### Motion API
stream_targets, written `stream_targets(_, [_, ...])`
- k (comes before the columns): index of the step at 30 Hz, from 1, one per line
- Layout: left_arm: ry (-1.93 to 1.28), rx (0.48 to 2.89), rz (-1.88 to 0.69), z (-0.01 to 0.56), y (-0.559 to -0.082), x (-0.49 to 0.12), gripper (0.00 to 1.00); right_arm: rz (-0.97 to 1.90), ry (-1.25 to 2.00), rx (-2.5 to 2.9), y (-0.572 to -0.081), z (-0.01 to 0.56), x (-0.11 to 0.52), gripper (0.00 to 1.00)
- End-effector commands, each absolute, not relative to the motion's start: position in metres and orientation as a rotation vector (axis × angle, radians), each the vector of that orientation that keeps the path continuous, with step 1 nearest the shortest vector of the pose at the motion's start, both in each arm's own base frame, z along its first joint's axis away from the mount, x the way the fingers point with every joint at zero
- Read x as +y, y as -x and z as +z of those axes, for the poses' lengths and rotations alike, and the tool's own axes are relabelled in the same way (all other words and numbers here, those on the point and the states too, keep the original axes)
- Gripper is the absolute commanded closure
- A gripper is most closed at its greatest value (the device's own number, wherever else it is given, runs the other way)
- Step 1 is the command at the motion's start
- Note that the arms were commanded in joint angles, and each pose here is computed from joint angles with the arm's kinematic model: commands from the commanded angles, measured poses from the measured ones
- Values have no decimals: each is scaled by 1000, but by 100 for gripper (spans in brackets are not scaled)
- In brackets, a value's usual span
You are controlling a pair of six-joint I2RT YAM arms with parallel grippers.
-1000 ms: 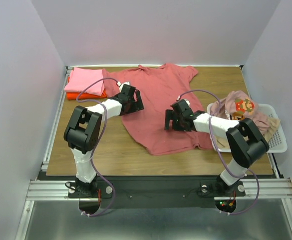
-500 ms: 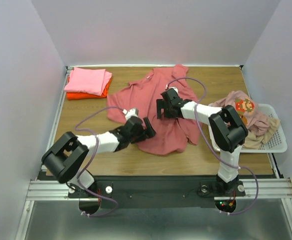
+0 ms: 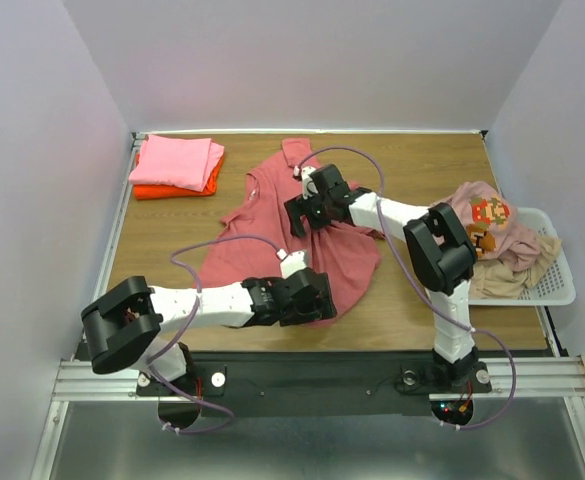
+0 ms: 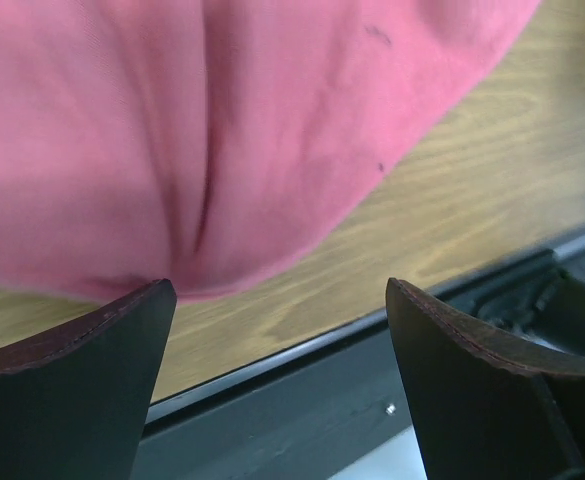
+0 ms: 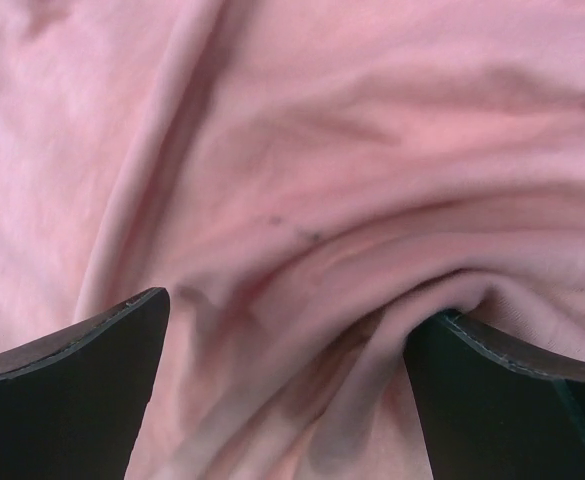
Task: Fold and stack the t-shirts
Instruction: Flatten the tshirt out
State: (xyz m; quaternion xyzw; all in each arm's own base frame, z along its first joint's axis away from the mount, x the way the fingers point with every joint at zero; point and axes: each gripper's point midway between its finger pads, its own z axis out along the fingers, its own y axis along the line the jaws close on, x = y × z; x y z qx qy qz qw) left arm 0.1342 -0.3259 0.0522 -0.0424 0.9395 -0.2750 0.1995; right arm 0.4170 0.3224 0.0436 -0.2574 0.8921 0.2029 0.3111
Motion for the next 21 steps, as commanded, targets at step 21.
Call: stream_targets(21, [423,2285,-422,105,-344,-192,2,447,-69,2318,-465,131,221,0])
